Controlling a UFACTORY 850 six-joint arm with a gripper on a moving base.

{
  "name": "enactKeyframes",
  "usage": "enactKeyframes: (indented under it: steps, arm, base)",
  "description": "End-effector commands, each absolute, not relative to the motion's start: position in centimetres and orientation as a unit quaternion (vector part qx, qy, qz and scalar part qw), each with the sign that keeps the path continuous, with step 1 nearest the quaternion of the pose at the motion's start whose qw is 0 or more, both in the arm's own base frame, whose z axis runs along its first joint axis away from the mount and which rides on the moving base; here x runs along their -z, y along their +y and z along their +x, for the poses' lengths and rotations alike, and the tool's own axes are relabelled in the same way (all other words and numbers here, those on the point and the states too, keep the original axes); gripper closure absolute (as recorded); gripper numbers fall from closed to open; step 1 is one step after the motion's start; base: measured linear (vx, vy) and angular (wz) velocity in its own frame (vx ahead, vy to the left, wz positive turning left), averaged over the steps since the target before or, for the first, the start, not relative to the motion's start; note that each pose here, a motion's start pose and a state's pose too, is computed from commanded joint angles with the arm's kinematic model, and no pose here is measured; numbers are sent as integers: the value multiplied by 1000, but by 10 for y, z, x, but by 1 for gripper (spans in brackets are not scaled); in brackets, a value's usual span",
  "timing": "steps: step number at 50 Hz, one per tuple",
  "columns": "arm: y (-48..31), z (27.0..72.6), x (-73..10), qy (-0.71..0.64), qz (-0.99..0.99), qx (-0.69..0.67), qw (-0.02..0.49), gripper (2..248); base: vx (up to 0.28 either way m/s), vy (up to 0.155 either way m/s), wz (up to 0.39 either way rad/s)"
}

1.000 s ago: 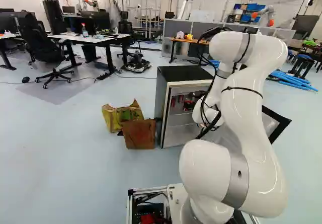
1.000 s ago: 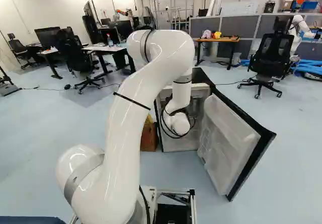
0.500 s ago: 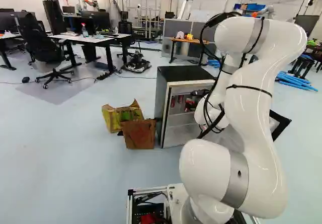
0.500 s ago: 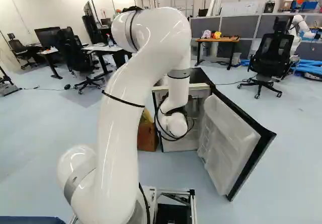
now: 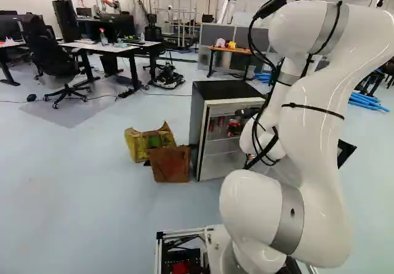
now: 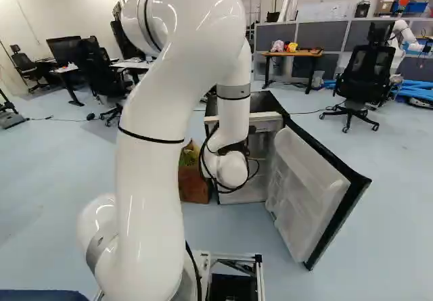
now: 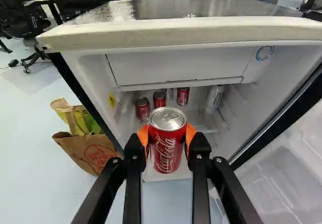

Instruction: Grab a drink from the fridge

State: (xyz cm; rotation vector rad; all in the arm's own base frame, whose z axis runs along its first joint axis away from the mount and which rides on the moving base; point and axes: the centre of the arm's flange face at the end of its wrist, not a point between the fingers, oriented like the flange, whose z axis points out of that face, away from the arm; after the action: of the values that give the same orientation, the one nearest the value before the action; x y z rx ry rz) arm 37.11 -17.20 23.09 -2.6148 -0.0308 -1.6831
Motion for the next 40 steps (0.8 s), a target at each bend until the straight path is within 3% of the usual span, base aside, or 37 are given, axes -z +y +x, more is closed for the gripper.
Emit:
enactKeyframes:
  steps: [40]
  arm:
    - [-162,352,-278,-21,-822,570,-3,157]
  base:
    - [0,0,0]
